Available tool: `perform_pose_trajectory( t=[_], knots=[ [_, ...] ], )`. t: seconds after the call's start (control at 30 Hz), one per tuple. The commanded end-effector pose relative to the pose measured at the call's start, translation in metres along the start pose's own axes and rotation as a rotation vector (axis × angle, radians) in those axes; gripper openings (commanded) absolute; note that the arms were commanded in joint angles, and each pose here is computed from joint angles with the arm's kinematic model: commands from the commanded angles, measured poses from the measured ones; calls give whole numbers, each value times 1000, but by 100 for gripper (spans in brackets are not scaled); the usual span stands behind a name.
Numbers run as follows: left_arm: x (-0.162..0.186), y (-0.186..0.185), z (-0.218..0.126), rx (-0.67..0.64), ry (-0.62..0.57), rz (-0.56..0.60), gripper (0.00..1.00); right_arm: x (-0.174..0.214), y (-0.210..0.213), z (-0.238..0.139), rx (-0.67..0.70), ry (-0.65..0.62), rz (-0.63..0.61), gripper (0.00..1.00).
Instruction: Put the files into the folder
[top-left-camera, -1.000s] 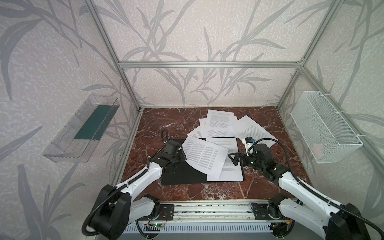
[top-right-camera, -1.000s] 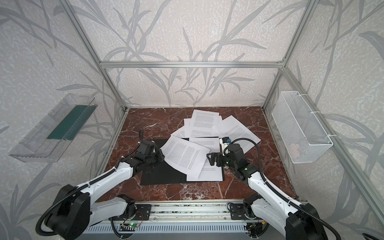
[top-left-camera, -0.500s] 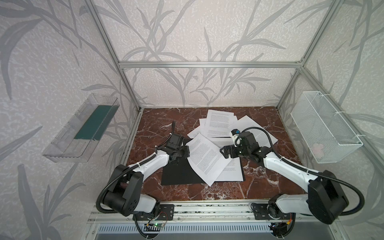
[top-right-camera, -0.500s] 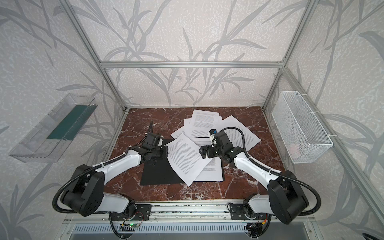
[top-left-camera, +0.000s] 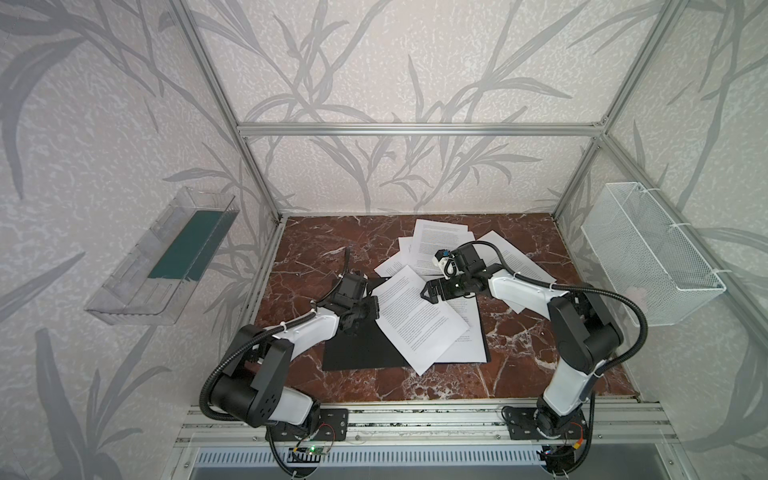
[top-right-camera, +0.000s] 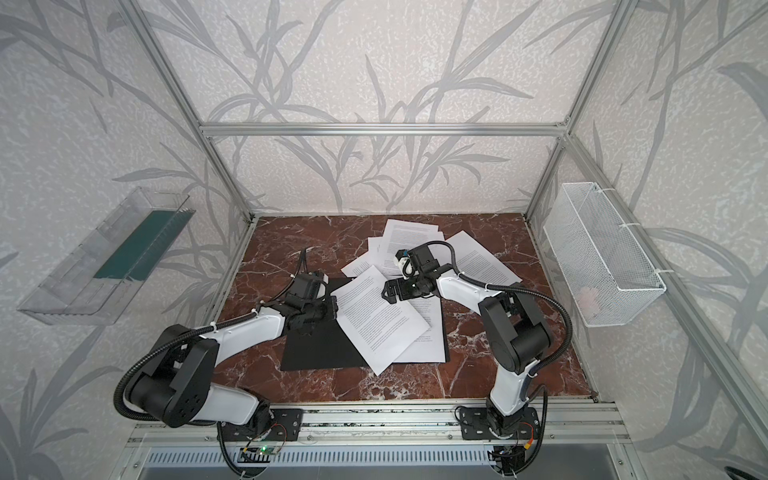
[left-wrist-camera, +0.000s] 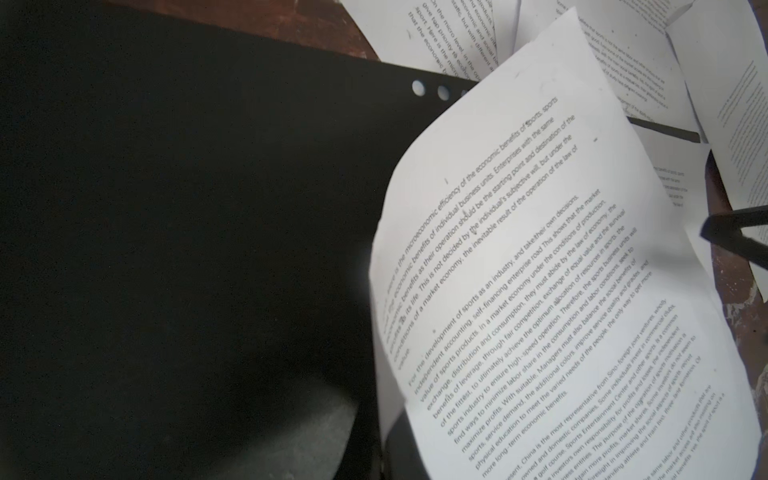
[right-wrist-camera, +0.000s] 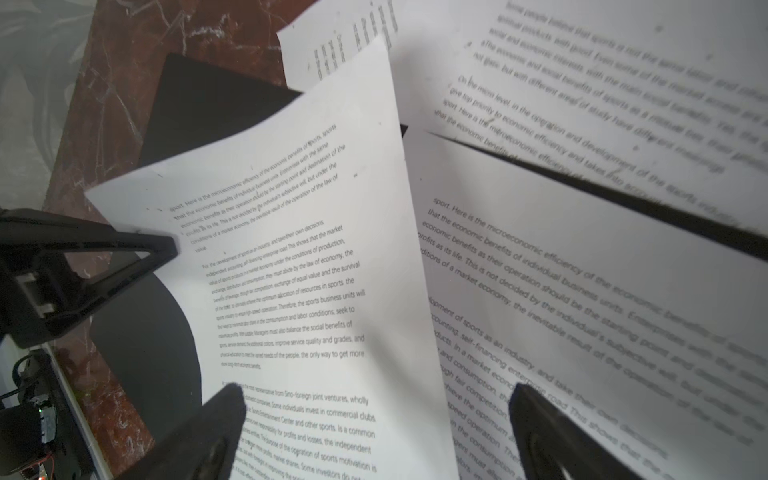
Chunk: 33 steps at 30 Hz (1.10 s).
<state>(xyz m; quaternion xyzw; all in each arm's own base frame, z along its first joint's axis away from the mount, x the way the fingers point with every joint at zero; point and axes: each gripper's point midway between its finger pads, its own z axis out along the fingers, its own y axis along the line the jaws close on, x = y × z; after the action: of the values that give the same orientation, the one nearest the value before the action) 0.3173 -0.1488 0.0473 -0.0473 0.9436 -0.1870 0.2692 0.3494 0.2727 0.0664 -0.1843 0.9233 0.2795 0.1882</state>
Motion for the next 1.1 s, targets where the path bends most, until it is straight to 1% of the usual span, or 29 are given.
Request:
perform_pose_trajectory(
  t=[0.0,0.1,0.3,0.43,0.53,0.6,0.7,0.83,0.9,1.0,1.07],
  knots=[
    [-9,4,-4,-33,-38,30,0,1,7,8,-67,30,-5,96],
    [-9,10,-1,-67,-39,35,0,1,12,12,-110,32,6,96],
    [-7,8,5,-58,-22,35,0,1,32,13,-232,49,29,90],
    [-7,9,5,-60,-23,37,0,-2,38,3,-245,41,13,87],
    [-8,8,5,-53,-31,42,0,-3,45,-1,-279,43,13,83],
    [-8,4,5,-34,-33,45,0,-3,45,-1,-271,47,7,77],
    [-10,0,4,-10,-48,54,0,-5,40,1,-239,53,-6,74],
    [-11,-6,1,11,-62,72,0,-13,36,8,-223,69,-11,68],
    [-13,-8,0,11,-77,84,0,-16,34,13,-218,81,-9,66],
    [-13,-8,-1,4,-76,91,0,-18,31,18,-210,103,-8,61],
    [-13,-8,-2,4,-81,94,0,-18,27,20,-204,106,-1,60]
  ],
)
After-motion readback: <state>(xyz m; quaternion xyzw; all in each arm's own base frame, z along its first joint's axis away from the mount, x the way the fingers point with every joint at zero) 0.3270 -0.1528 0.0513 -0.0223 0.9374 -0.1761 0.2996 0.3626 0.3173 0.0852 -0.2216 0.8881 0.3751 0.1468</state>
